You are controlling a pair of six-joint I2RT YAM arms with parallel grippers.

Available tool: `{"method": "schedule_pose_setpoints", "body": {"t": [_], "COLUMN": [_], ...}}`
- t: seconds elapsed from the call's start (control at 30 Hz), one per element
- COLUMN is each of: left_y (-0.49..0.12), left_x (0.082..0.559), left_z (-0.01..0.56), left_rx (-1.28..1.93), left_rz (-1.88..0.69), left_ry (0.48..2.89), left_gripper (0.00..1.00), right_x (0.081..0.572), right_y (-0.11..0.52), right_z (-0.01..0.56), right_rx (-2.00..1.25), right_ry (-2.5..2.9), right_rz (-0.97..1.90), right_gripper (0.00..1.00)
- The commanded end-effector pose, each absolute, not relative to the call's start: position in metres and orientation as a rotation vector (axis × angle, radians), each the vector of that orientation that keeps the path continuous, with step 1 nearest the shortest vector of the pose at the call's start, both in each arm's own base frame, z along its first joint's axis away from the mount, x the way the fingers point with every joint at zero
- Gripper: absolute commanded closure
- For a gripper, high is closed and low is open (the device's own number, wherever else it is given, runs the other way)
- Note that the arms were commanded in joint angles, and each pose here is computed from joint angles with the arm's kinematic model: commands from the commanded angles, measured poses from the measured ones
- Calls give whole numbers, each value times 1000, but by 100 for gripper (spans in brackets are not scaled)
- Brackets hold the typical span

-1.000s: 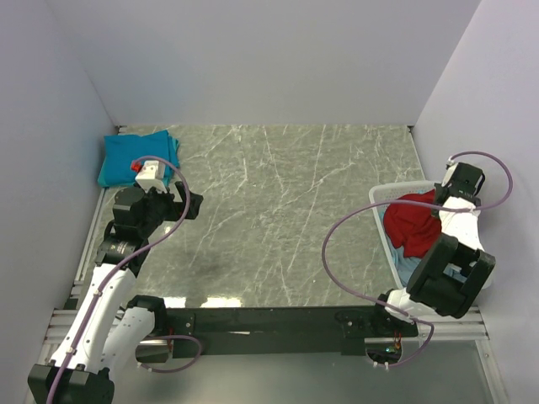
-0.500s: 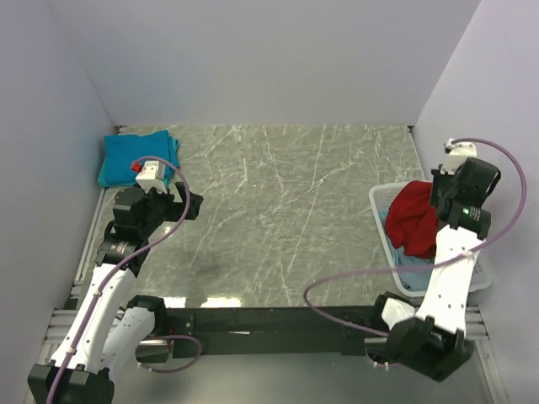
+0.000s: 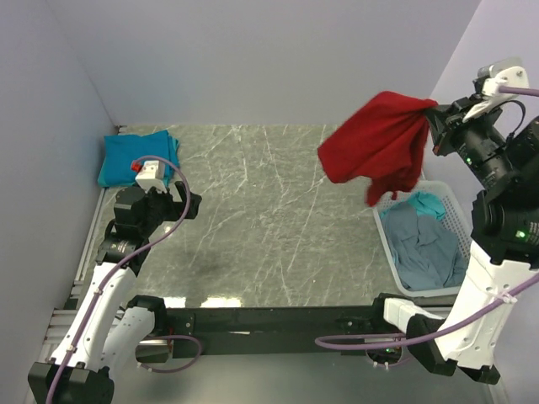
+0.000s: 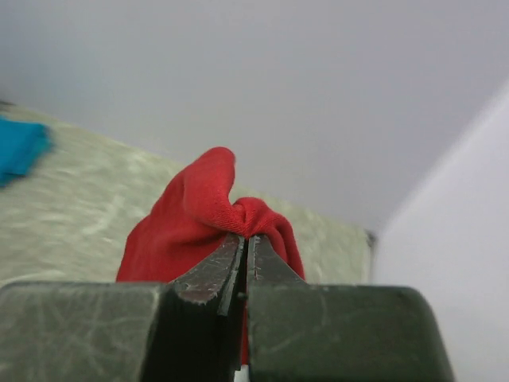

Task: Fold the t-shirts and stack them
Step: Move the tshirt to the center of the board

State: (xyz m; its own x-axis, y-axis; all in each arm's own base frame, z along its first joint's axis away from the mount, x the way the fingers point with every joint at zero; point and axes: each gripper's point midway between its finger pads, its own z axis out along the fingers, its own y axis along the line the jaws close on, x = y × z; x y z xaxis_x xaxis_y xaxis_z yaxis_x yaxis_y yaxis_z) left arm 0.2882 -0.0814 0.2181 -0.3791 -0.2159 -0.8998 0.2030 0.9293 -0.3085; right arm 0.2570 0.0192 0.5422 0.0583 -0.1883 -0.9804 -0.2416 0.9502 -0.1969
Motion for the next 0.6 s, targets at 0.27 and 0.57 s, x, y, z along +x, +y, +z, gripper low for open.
{"method": "schedule_pose_setpoints", "body": {"t": [0.27,0.57], "left_y": [-59,-64], "left_x": [294,294], "left_z": [235,236], "left_rx": [-63,-36], "left_rz": [-305,-328], "left_ry": [1847,1841], "left_gripper": [1,1], "right_x": [230,238], "right_y": [140,195], "right_z": [522,408], "right_rx": [-678,-873], "right_ry": [1358,1481], "right_rz": [691,793], "right_gripper": [100,100]}}
